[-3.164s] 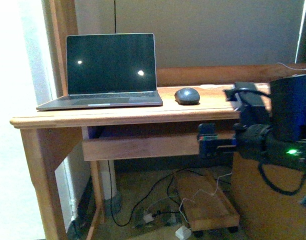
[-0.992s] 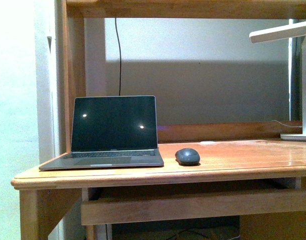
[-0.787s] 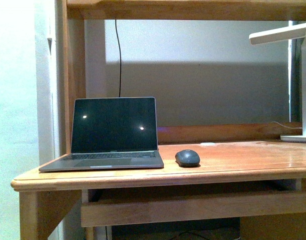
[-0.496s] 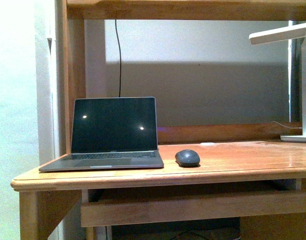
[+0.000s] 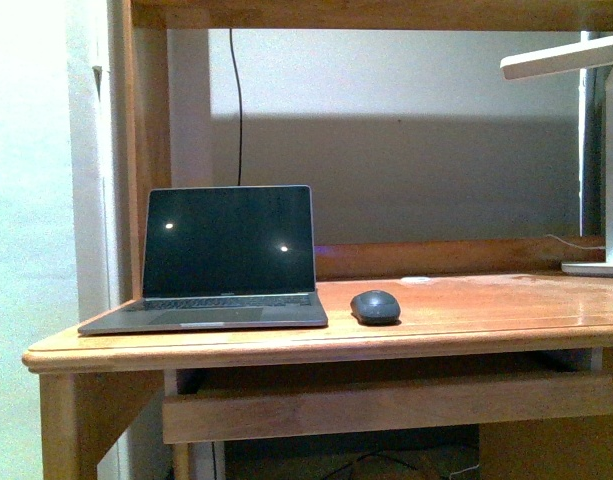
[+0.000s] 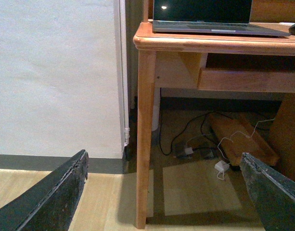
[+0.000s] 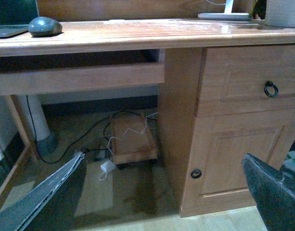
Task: Place mouse
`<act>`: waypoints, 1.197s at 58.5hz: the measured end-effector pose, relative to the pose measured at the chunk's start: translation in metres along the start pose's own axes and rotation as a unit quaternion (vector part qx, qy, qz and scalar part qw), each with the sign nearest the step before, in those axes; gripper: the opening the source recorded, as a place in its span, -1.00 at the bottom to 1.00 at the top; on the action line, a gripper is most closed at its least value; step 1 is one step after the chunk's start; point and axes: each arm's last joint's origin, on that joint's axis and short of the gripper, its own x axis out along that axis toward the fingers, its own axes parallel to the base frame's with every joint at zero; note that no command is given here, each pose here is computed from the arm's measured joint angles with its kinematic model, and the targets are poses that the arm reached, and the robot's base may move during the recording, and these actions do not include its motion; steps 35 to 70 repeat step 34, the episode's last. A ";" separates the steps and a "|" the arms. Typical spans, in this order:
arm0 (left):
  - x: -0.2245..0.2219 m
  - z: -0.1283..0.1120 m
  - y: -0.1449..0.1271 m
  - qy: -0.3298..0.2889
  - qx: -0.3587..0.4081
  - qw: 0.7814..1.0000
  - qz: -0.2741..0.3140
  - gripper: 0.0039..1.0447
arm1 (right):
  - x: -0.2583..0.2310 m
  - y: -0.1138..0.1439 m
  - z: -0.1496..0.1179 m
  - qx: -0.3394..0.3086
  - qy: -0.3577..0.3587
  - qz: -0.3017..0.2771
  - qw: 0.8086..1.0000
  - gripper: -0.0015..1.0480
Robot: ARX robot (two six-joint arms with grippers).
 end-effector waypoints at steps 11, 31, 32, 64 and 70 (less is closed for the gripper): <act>0.000 0.000 0.000 0.000 0.000 1.000 0.000 0.86 | 0.000 0.000 0.000 0.000 0.000 0.000 1.000 0.86; 0.000 0.000 0.000 0.000 0.000 1.000 0.000 0.86 | 0.000 0.000 0.000 0.000 0.000 0.000 1.000 0.86; 0.000 0.000 0.000 0.000 0.000 1.000 0.000 0.86 | 0.000 0.000 0.000 0.000 0.000 0.000 1.000 0.86; 0.000 0.000 0.000 0.000 0.000 1.000 0.000 0.86 | 0.000 0.000 0.000 0.000 0.000 0.000 1.000 0.86; 0.000 0.000 0.000 0.000 0.000 1.000 0.000 0.86 | 0.000 0.000 0.000 0.000 0.000 0.000 1.000 0.86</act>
